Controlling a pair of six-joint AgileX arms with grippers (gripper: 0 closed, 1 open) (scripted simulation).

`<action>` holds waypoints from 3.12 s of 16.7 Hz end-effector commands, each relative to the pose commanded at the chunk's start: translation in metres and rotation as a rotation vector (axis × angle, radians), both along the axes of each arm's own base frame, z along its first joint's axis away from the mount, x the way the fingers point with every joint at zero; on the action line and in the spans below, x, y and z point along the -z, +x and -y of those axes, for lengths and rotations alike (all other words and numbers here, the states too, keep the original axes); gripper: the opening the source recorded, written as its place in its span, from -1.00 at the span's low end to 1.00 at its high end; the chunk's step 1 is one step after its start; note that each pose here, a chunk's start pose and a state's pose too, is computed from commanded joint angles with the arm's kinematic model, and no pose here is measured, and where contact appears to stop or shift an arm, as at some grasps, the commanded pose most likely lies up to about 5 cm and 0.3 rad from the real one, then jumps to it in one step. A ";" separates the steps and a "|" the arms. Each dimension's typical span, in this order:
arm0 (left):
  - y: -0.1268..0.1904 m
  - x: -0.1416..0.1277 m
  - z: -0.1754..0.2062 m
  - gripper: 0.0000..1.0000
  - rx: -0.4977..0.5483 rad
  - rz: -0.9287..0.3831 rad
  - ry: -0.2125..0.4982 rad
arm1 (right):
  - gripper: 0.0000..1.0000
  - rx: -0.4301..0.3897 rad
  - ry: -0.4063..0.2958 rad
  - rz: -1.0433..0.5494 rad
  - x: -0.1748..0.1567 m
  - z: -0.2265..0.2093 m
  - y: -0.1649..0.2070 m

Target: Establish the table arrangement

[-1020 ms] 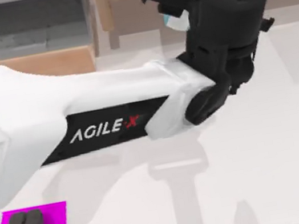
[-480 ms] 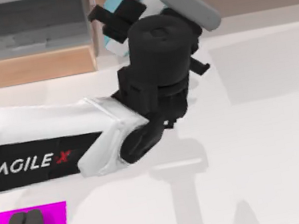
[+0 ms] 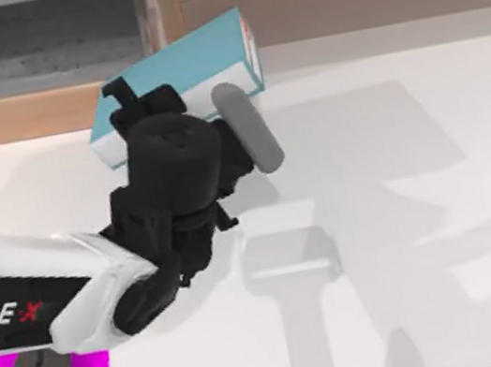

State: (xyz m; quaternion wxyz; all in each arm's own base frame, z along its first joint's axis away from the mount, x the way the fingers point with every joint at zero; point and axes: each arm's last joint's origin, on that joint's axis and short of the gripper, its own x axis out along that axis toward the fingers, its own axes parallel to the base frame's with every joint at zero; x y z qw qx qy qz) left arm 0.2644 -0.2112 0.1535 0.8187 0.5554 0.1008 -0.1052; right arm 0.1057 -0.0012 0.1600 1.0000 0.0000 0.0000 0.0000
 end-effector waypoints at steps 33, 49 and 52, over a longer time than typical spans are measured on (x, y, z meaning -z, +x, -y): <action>0.106 0.008 -0.137 -0.85 0.073 0.047 0.367 | 1.00 0.000 0.000 0.000 0.000 0.000 0.000; 0.106 0.008 -0.137 1.00 0.073 0.047 0.367 | 1.00 0.000 0.000 0.000 0.000 0.000 0.000; 0.106 0.008 -0.137 1.00 0.073 0.047 0.367 | 1.00 0.000 0.000 0.000 0.000 0.000 0.000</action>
